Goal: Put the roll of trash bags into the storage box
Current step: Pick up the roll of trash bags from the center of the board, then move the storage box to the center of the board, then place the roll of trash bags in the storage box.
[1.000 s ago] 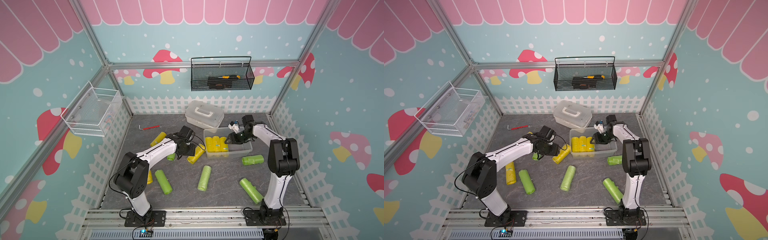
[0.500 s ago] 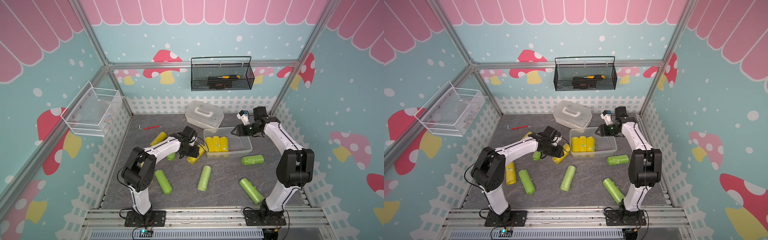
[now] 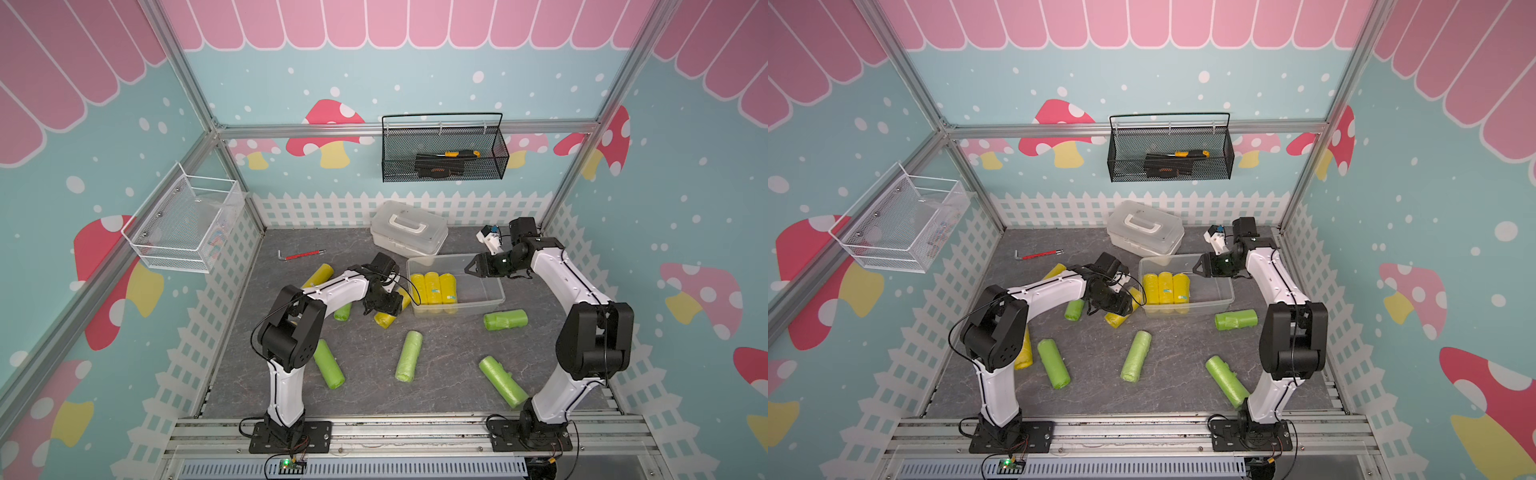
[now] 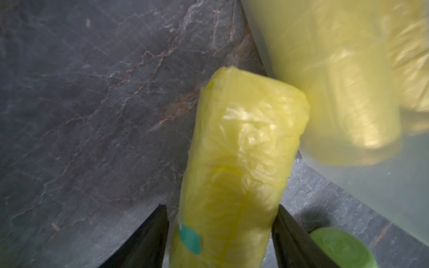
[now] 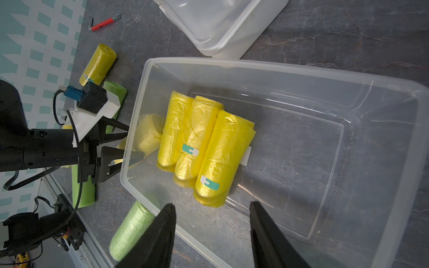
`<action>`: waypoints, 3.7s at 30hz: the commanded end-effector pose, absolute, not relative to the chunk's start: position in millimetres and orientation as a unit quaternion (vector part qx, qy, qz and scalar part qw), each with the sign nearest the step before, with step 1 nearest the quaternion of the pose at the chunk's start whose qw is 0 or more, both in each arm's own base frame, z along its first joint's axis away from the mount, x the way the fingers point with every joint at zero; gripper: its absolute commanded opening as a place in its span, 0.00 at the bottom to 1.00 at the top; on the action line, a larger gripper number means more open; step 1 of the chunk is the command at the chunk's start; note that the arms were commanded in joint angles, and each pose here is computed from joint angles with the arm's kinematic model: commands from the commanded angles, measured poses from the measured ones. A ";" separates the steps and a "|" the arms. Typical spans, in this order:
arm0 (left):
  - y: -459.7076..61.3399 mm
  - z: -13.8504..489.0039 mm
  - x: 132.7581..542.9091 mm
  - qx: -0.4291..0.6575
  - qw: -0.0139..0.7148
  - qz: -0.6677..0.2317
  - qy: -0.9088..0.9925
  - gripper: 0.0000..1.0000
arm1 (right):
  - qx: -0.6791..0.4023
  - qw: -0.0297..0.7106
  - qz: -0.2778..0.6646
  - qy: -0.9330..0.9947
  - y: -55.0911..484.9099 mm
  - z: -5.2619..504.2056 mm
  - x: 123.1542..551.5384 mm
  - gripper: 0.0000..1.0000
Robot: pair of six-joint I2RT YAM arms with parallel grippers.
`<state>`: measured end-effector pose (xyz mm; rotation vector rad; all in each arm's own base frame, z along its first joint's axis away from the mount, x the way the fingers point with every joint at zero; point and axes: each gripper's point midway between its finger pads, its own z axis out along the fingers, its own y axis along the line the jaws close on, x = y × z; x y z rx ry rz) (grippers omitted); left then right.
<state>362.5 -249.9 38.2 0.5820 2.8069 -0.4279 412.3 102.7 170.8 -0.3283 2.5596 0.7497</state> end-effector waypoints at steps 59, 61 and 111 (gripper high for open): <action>-357.1 194.3 394.8 0.082 0.305 -0.299 0.901 0.38 | -0.138 0.104 0.154 0.973 96.1 86.8 398.3 0.29; -366.0 190.4 394.0 0.081 0.299 -0.302 0.901 0.38 | -0.145 0.107 0.154 0.971 104.7 89.7 397.6 0.29; -352.5 68.3 381.6 -0.069 0.216 -0.185 0.956 0.58 | -0.149 0.142 0.179 0.962 131.0 117.3 390.7 0.32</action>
